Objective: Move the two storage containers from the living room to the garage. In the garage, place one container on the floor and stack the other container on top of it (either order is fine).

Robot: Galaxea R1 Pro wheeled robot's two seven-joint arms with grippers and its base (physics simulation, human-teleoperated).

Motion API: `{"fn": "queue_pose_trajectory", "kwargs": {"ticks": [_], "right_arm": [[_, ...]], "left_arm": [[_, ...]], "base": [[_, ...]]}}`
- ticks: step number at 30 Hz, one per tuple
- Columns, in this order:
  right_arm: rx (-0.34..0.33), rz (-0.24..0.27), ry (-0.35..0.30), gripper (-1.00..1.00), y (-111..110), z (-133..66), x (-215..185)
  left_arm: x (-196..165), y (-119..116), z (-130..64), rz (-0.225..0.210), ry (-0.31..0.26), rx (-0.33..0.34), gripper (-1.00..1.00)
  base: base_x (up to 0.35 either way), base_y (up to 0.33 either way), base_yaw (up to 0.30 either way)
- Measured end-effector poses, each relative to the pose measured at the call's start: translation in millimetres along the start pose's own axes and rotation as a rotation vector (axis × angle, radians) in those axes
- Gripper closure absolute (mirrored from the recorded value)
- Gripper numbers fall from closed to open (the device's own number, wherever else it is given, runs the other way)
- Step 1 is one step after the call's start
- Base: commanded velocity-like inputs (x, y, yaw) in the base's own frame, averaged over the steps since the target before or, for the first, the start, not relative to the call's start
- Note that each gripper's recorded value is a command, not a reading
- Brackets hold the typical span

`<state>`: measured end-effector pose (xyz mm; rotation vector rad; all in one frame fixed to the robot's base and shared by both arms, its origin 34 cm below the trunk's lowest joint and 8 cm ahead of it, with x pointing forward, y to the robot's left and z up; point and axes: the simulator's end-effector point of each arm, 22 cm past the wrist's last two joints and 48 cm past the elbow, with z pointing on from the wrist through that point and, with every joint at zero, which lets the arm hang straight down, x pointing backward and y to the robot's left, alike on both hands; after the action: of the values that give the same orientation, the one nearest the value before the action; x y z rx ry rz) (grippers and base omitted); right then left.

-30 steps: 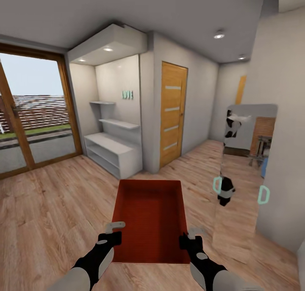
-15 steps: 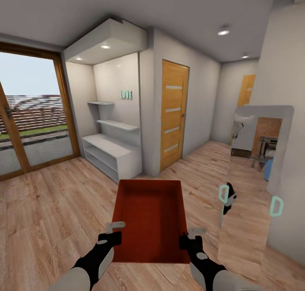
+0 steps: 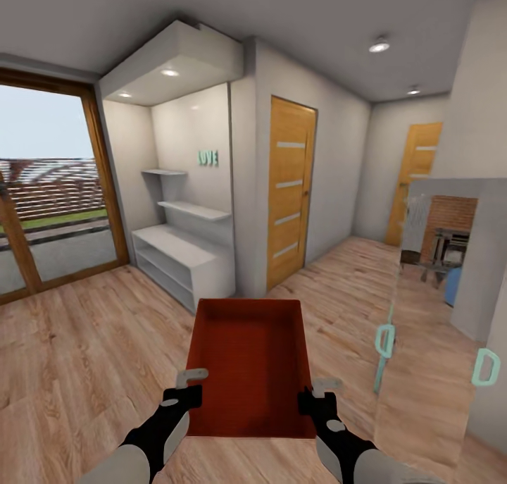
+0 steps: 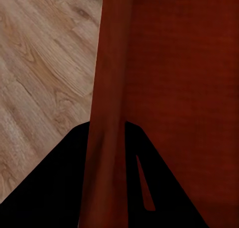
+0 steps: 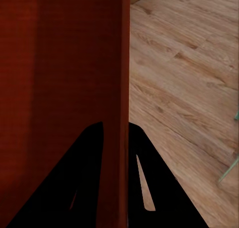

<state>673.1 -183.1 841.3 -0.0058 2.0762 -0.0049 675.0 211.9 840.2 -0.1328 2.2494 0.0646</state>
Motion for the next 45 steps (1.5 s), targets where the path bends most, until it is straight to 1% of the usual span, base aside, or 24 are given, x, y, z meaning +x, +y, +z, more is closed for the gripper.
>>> {"fn": "queue_pose_trajectory", "kwargs": {"ticks": [5,9,45], "right_arm": [[0.000,0.000,0.001,1.00,-0.1,0.0,0.3],[0.000,0.000,0.001,1.00,-0.3,0.0,0.4],[0.000,0.000,0.001,1.00,-0.3,-0.1,0.6]], "left_arm": [[0.0,-0.1,0.0,0.001,0.001,0.000,1.00],[0.1,-0.2,0.0,0.001,0.001,0.000,1.00],[0.3,-0.2,0.0,0.001,0.001,0.000,1.00]], "base": [[0.322,0.014,-0.003],[0.322,0.086,-0.151],[0.315,0.180,-0.238]]}}
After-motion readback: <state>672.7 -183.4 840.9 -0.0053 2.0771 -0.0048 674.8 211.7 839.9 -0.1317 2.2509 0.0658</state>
